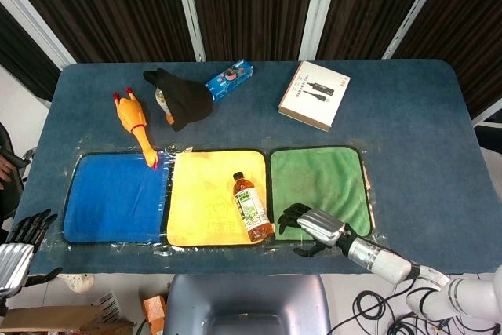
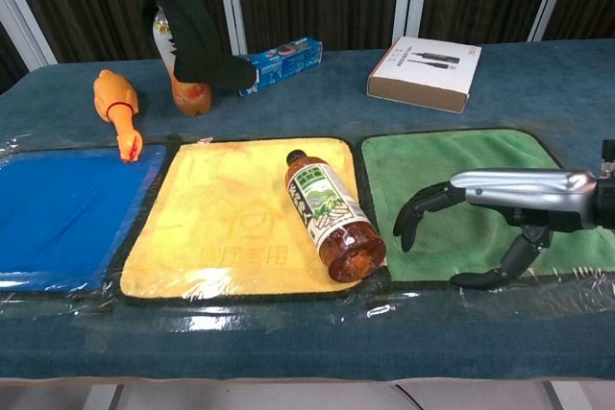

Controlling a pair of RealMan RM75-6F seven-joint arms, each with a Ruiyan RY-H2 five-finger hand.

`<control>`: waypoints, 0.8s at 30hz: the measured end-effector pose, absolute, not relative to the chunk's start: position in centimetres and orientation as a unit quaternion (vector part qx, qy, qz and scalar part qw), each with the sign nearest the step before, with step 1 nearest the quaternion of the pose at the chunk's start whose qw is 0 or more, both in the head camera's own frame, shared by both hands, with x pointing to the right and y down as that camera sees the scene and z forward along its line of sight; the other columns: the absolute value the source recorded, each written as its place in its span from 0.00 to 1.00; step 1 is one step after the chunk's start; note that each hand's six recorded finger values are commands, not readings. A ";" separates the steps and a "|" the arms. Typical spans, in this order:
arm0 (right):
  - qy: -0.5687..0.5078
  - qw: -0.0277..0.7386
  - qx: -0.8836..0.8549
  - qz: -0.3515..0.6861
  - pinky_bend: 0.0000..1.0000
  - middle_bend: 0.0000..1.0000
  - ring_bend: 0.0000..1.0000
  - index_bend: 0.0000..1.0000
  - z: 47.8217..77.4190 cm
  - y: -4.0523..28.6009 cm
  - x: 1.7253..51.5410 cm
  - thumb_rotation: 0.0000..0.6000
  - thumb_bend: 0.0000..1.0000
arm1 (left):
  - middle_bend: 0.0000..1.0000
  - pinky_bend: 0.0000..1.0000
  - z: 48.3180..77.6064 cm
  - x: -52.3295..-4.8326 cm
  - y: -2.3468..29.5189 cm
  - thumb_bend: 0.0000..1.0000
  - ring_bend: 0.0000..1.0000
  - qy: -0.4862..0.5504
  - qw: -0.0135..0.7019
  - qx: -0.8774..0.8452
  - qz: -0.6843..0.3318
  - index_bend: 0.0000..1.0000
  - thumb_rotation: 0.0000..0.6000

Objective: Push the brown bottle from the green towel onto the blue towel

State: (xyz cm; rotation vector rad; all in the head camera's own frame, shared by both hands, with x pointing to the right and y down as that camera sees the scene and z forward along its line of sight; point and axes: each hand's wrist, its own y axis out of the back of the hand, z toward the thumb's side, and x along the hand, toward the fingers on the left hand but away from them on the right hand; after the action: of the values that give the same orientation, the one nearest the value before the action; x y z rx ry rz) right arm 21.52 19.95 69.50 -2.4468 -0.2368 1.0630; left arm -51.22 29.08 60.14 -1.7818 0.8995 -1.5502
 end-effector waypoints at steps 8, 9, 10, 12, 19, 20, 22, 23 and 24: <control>-0.073 0.264 -0.881 0.386 0.07 0.21 0.09 0.33 70.2 20.2 18.8 1.00 0.29 | 0.00 0.08 59.9 -51.4 29.2 0.04 0.00 0.343 0.302 -0.667 -0.588 0.00 1.00; -0.071 0.263 -0.882 0.385 0.07 0.21 0.09 0.33 70.2 20.2 18.5 1.00 0.29 | 0.00 0.08 59.9 -51.4 29.2 0.04 0.00 0.344 0.302 -0.667 -0.588 0.00 1.00; -0.069 0.262 -0.883 0.384 0.07 0.21 0.09 0.32 70.2 20.3 18.1 1.00 0.29 | 0.00 0.08 59.9 -51.4 29.1 0.04 0.00 0.343 0.301 -0.667 -0.588 0.00 1.00; -0.067 0.261 -0.884 0.381 0.07 0.21 0.09 0.32 70.2 20.2 17.3 1.00 0.29 | 0.00 0.08 60.0 -51.4 29.1 0.04 0.00 0.342 0.301 -0.668 -0.588 0.00 1.00; -0.072 0.253 -0.890 0.372 0.07 0.21 0.09 0.27 70.3 19.9 14.7 1.00 0.29 | 0.00 0.08 60.0 -51.3 29.1 0.04 0.00 0.341 0.301 -0.669 -0.588 0.00 1.00; -0.072 0.252 -0.891 0.371 0.07 0.21 0.09 0.27 70.3 19.9 14.3 1.00 0.29 | 0.00 0.08 60.0 -51.3 29.1 0.04 0.00 0.342 0.301 -0.669 -0.588 0.00 1.00; -0.067 0.250 -0.892 0.371 0.07 0.21 0.09 0.25 70.5 19.9 13.5 1.00 0.29 | 0.00 0.08 60.0 -51.4 29.1 0.04 0.00 0.343 0.300 -0.668 -0.589 0.00 1.00; -0.064 0.249 -0.892 0.372 0.07 0.21 0.09 0.25 70.6 19.9 13.2 1.00 0.29 | 0.00 0.08 60.0 -51.5 29.1 0.04 0.00 0.343 0.300 -0.668 -0.589 0.00 1.00; -0.060 0.247 -0.893 0.371 0.07 0.21 0.09 0.24 70.6 20.0 12.8 1.00 0.29 | 0.00 0.08 60.0 -51.5 29.1 0.04 0.00 0.344 0.299 -0.667 -0.589 0.00 1.00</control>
State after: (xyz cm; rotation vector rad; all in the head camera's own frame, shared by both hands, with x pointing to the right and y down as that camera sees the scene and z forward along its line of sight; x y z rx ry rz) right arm 12.79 20.02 70.62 -2.4343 -0.1630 1.0127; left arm -51.50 29.08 59.98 -1.7718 0.9140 -1.5641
